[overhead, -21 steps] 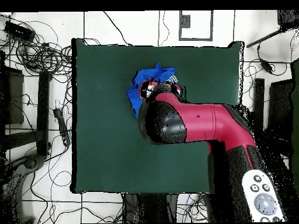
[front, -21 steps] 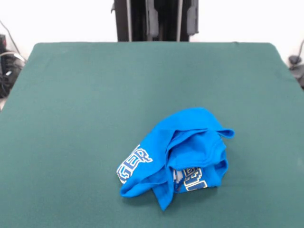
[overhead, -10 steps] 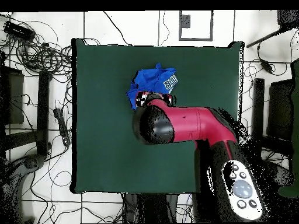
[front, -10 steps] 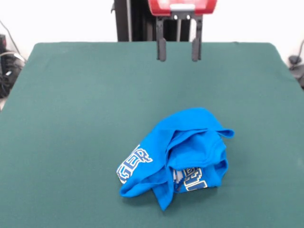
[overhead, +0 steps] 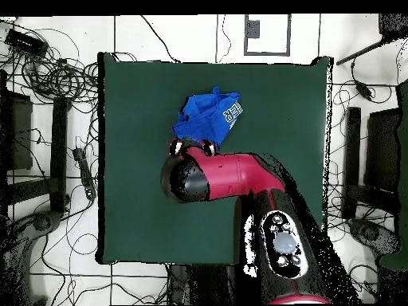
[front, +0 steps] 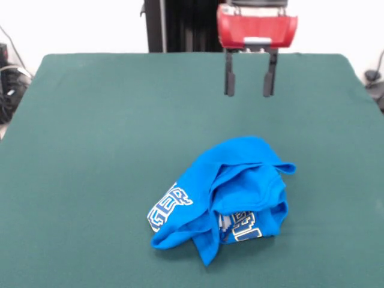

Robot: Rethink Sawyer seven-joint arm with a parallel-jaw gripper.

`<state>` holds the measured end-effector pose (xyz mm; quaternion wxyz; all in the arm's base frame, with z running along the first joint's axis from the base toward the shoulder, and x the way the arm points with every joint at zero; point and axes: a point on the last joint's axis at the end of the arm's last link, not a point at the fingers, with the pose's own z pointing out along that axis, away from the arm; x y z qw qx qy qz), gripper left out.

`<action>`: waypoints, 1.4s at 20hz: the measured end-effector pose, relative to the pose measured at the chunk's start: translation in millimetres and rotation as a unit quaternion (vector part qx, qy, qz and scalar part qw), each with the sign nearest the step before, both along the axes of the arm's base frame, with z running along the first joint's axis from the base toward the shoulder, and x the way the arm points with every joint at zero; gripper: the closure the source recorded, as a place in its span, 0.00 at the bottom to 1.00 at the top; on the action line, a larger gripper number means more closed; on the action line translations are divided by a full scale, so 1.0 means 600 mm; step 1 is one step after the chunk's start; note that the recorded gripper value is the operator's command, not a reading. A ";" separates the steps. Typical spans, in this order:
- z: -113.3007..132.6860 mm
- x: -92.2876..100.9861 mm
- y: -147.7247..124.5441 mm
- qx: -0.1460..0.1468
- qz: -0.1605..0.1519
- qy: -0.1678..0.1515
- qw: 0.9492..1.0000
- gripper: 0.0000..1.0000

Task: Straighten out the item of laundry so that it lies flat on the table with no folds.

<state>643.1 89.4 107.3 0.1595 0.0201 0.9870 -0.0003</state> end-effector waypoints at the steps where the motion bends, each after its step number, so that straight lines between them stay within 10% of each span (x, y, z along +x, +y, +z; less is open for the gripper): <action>1: -0.010 -0.005 0.009 -0.001 0.004 -0.001 1.000 0.00; 11: -0.068 -0.021 0.020 0.008 -0.012 0.001 1.000 0.00; 28: 0.012 0.065 -0.064 0.007 -0.089 0.062 0.994 0.00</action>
